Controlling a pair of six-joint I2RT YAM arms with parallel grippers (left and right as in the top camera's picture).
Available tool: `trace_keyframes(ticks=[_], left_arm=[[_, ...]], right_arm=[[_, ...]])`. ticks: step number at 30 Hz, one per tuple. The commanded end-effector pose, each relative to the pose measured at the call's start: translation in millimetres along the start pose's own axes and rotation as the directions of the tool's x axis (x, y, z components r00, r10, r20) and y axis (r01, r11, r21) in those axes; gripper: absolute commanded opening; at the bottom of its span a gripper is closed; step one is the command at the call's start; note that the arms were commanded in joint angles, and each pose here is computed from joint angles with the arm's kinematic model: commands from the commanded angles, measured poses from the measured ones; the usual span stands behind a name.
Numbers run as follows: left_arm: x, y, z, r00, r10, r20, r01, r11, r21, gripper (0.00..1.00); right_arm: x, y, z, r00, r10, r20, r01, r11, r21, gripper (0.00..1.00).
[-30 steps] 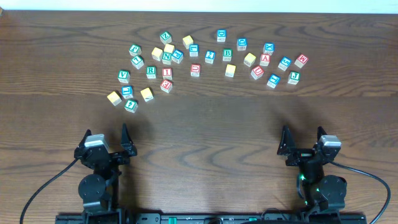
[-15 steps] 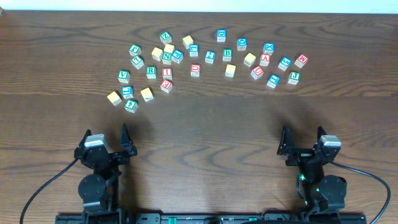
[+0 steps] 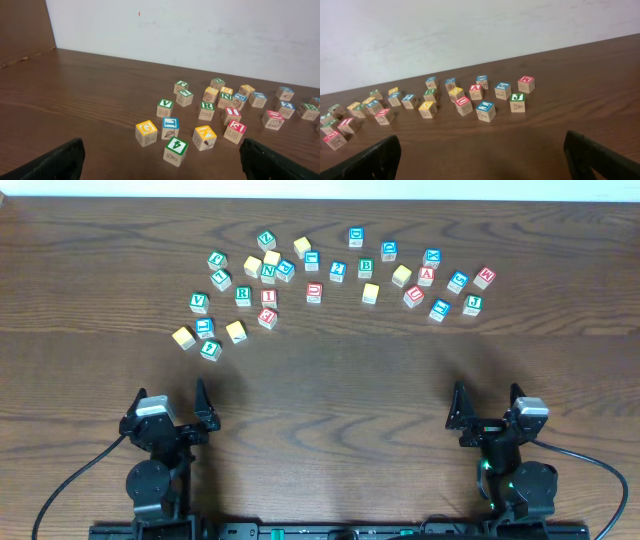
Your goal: Spell out AI2
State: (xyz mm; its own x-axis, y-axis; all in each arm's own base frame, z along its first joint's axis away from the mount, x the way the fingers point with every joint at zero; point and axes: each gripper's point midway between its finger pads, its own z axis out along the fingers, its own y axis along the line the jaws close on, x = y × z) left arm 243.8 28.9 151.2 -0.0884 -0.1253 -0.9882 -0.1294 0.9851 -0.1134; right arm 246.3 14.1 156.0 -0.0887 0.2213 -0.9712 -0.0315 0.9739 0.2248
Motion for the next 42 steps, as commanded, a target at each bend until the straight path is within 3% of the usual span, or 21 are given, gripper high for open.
trace_keyframes(ticks=[1,8,13,22,27,35,42], left_arm=[[12,2,0,0.999,0.009,-0.042,-0.009,1.0,-0.01,0.98],[9,-18,-1,1.0,0.0,-0.031,0.003,0.994,0.105,0.98],[-14,-43,-7,1.0,0.001,0.02,-0.006,0.971,0.241,0.97],[-54,-72,-9,0.999,0.007,-0.037,0.008,0.925,0.379,0.97],[-70,-93,-2,0.988,0.006,-0.156,0.069,0.879,0.472,0.98],[-77,-99,18,0.937,0.065,-0.343,0.108,0.88,0.462,0.97],[-83,-102,53,0.839,0.056,-0.542,0.203,0.891,0.407,0.98]], right_arm=[[0,2,0,1.0,-0.01,0.003,0.01,1.0,-0.011,0.99],[0,2,0,1.0,-0.01,0.003,0.01,1.0,-0.011,0.99],[0,2,0,1.0,-0.01,0.003,0.01,1.0,-0.011,0.99],[0,2,0,1.0,-0.01,0.003,0.01,1.0,-0.011,0.99],[0,2,0,1.0,-0.01,0.003,0.01,1.0,-0.011,0.99],[0,2,0,1.0,-0.01,0.003,0.01,1.0,-0.011,0.99],[0,2,0,1.0,-0.01,0.003,0.01,1.0,-0.011,0.99]])
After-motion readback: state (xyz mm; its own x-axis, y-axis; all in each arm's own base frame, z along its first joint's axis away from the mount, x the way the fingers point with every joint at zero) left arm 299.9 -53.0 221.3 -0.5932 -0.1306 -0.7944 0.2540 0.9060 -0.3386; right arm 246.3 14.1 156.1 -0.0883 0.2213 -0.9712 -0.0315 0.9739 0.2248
